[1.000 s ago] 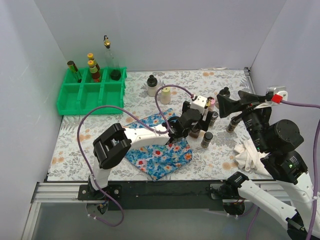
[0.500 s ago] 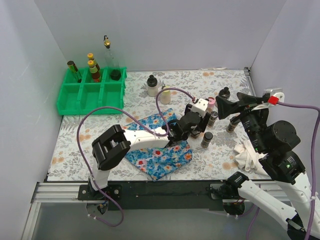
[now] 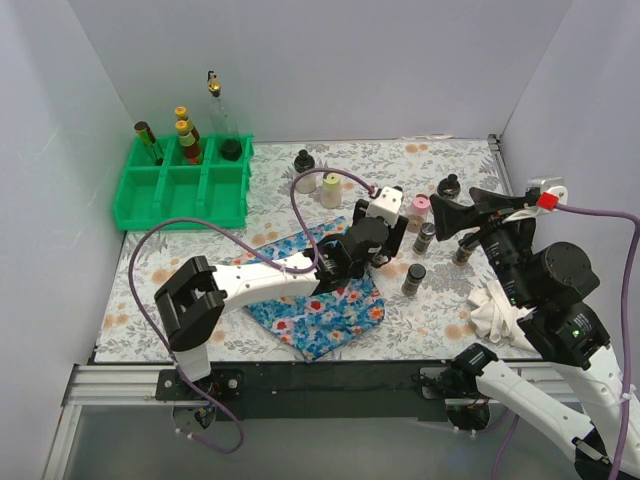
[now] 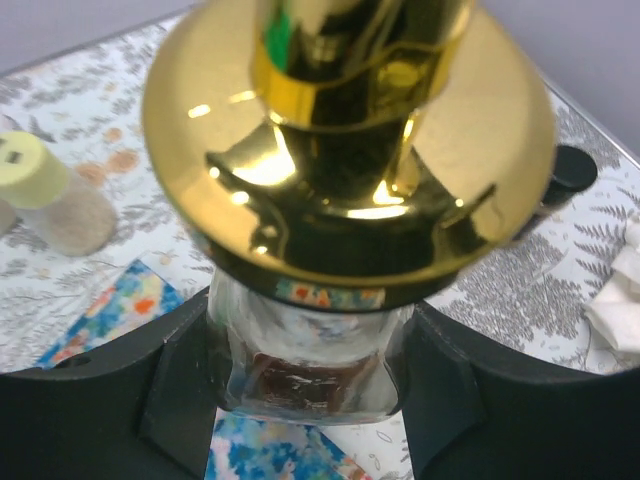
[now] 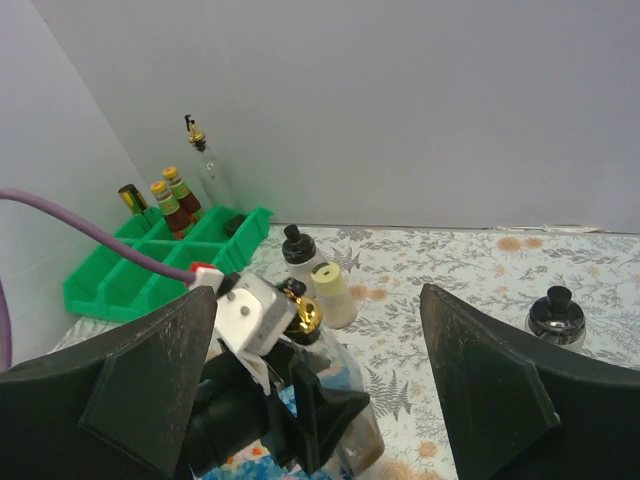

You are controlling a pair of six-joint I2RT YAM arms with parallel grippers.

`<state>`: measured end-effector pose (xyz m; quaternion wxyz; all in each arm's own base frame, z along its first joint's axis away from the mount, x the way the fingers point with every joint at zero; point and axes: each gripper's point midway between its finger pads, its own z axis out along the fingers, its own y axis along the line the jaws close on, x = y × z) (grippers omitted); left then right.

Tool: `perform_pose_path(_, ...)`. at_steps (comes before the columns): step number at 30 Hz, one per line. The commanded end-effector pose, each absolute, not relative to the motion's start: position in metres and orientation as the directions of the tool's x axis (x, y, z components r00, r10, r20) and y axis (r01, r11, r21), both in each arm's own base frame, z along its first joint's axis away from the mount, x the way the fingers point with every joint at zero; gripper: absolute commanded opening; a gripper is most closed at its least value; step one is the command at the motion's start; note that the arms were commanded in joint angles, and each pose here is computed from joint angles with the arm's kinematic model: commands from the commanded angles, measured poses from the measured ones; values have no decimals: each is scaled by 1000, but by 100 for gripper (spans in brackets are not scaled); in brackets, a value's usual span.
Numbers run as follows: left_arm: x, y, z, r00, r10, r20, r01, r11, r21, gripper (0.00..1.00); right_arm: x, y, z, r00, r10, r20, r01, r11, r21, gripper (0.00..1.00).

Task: Organize the condiment bottles
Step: Pick up the bottle from the center of the board, then place the bottle in the storage box.

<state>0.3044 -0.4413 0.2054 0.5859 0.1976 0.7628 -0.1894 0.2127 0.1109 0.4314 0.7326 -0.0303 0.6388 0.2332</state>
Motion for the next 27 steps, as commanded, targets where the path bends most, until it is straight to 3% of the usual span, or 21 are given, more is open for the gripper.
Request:
perform_pose_path(1, 317, -400, 309, -70, -68, -995, 403, 911, -91, 0, 208, 114, 436, 79, 348, -934, -410, 866, 288, 91)
perform_pose_path(7, 338, -352, 351, -37, -121, -992, 368, 921, -127, 0, 211, 121, 425, 43, 325, -945, -418, 865, 278, 90)
perform_pose_path(12, 367, -287, 368, -66, -160, -985, 240, 956, -172, 0, 212, 118, 419, 42, 322, -946, -403, 871, 279, 91)
perform_pose_path(17, 376, -215, 389, 19, -156, -988, 131, 980, -153, 0, 211, 128, 412, 45, 298, -954, -450, 858, 247, 95)
perform_pose_path(27, 433, -113, 369, 19, -131, -991, -7, 991, -131, 0, 221, 157, 387, -18, 289, -957, -520, 815, 256, 95)
